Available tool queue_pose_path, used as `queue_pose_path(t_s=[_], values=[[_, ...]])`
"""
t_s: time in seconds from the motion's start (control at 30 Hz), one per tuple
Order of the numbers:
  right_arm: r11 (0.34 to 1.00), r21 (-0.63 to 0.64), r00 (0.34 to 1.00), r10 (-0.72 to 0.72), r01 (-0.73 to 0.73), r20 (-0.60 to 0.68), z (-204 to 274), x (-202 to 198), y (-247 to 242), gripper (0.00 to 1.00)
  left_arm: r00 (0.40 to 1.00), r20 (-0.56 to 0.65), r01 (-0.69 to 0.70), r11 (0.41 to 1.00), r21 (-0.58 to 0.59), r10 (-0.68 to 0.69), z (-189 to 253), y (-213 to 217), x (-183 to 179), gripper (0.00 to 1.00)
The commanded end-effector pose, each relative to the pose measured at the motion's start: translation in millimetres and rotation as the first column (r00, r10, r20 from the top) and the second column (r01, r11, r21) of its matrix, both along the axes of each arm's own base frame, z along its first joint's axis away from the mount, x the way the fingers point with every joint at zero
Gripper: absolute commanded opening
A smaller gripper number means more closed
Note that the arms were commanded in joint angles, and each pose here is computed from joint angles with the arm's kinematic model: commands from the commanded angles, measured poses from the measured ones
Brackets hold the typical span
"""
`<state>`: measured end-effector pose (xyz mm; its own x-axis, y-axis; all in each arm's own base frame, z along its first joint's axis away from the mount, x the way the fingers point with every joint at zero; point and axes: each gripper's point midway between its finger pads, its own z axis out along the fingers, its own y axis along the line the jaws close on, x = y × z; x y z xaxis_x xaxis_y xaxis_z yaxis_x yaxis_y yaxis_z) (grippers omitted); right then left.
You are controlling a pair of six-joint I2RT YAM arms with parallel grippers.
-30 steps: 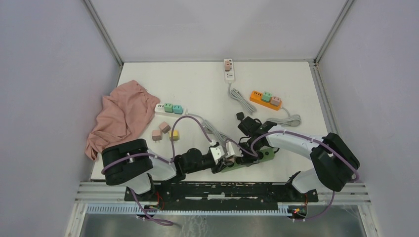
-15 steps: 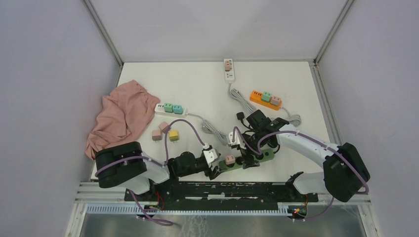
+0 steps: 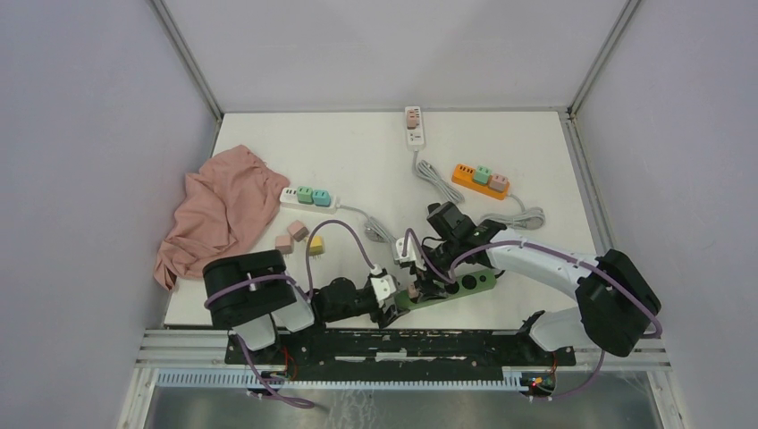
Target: Pull the plug off the socket
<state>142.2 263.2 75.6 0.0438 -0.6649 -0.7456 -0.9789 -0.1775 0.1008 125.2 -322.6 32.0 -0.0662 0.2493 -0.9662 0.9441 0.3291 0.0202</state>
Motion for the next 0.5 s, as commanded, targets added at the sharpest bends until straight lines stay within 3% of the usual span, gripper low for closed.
queue_pose_path(t_s=[0.0, 0.2, 0.47], values=[[1.0, -0.002, 0.998, 0.028, -0.028, 0.065, 0.7, 4.7, 10.3, 0.7, 0.997, 0.07, 0.029, 0.996, -0.09, -0.023, 22.8, -11.7, 2.2, 0.76], [0.999, -0.017, 0.995, 0.037, -0.035, 0.092, -1.4, 6.0, 7.0, 0.39, 0.998, 0.066, 0.019, 0.998, -0.068, -0.015, 14.6, -14.7, 5.5, 0.75], [0.999, -0.007, 0.995, 0.054, -0.054, 0.078, 1.5, 1.0, 6.8, 0.17, 0.999, 0.049, 0.02, 0.998, -0.062, -0.017, 6.1, -19.5, 6.2, 0.68]])
